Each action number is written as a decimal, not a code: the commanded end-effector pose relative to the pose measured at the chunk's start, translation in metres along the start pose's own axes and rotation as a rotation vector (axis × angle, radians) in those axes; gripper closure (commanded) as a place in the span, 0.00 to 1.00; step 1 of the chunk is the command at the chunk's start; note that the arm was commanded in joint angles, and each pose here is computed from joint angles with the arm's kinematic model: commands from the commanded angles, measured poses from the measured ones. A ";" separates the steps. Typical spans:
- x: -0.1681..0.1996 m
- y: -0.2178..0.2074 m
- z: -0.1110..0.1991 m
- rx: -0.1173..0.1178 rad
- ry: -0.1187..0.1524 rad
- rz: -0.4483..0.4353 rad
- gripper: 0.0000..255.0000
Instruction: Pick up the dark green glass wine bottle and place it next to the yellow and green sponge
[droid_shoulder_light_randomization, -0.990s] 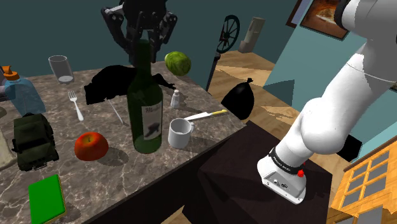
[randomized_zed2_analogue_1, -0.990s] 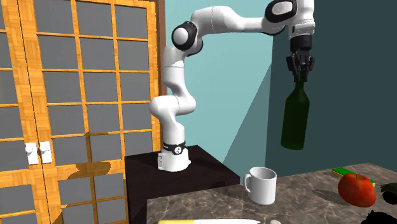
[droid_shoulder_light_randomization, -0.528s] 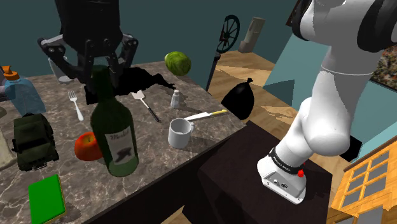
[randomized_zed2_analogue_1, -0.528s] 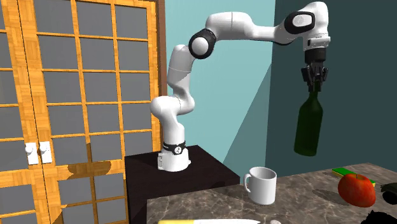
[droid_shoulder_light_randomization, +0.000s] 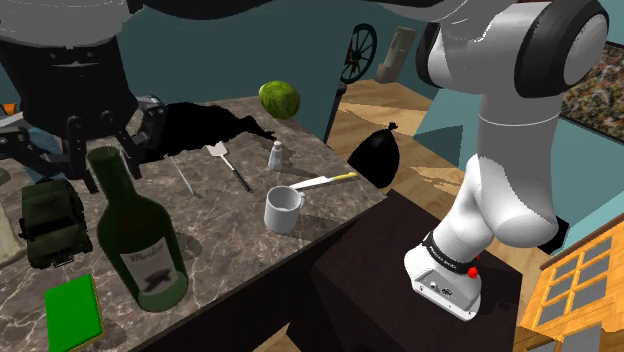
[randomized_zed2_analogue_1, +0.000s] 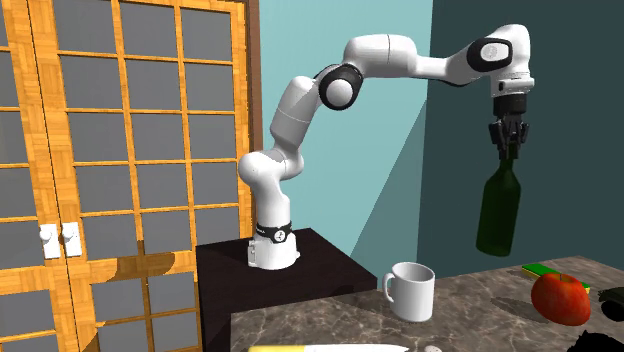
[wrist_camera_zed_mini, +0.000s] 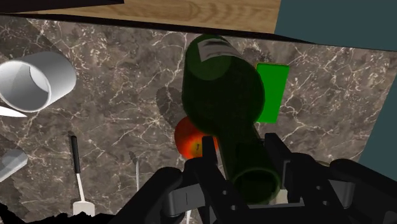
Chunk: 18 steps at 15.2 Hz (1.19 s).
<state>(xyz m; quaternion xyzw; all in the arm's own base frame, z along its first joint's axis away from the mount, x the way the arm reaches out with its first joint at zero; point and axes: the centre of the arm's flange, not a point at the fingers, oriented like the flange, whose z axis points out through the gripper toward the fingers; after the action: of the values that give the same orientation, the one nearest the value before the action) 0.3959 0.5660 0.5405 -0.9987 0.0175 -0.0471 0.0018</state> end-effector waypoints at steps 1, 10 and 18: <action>-0.001 0.000 0.010 0.001 0.001 0.000 1.00; -0.005 0.000 0.057 0.001 0.001 0.000 1.00; -0.007 0.000 0.071 0.001 0.001 0.000 1.00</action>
<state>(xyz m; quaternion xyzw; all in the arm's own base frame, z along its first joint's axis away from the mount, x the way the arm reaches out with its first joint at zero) 0.3962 0.5664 0.4687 -0.9987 0.0177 -0.0473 0.0020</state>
